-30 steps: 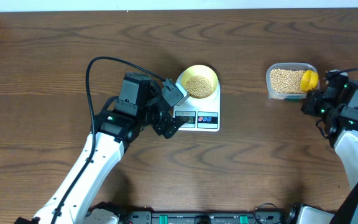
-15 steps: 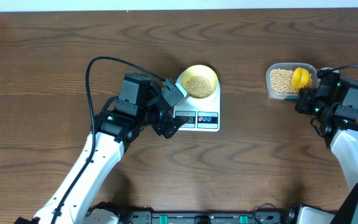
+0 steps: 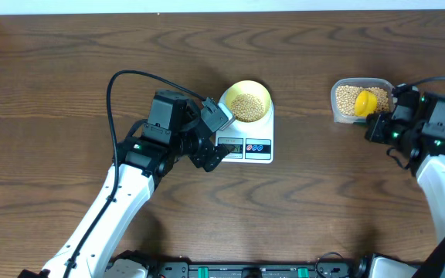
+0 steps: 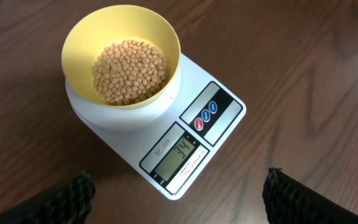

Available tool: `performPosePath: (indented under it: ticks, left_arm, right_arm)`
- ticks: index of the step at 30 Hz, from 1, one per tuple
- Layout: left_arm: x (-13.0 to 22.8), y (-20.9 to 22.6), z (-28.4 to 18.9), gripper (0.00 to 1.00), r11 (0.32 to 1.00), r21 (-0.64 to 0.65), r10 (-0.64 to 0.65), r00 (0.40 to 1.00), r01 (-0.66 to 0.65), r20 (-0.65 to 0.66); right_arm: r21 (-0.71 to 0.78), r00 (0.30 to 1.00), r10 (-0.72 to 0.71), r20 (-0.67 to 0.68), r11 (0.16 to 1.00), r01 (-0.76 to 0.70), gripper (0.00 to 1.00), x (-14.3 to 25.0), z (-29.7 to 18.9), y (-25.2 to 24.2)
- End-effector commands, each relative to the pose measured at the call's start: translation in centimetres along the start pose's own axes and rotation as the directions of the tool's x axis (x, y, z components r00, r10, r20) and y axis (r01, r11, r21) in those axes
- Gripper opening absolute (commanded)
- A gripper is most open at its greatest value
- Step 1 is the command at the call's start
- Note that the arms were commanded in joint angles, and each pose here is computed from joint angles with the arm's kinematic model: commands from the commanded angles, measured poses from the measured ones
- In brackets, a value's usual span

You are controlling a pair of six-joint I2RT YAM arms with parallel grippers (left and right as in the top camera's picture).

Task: Scoop item into bowl and weigh 50g on scale
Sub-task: 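Drag the yellow scoop through the soybeans in the tub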

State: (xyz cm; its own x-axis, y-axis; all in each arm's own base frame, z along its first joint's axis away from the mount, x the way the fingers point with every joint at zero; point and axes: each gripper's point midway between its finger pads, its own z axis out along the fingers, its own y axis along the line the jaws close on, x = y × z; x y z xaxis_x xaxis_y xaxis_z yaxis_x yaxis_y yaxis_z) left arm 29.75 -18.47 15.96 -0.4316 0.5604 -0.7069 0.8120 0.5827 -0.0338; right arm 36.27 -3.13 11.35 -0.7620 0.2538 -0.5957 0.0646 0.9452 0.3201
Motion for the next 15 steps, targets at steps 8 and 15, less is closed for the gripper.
performPosePath:
  ticks: [8, 15]
  left_arm:
    - [0.1, 0.2, -0.1, 0.88, 1.000, -0.008, -0.002, 1.000, 0.002, -0.003]
    - [0.1, 0.2, -0.1, 0.88, 1.000, -0.009, -0.001, 1.000, 0.001, -0.003]
  right_arm:
    - [0.108, 0.987, -0.138, 0.088, 0.986, 0.128, 0.01, -6.5, -3.9, 1.0]
    - [0.173, 0.995, -0.077, 0.057, 0.983, 0.066, 0.01, -6.6, -5.1, 0.2]
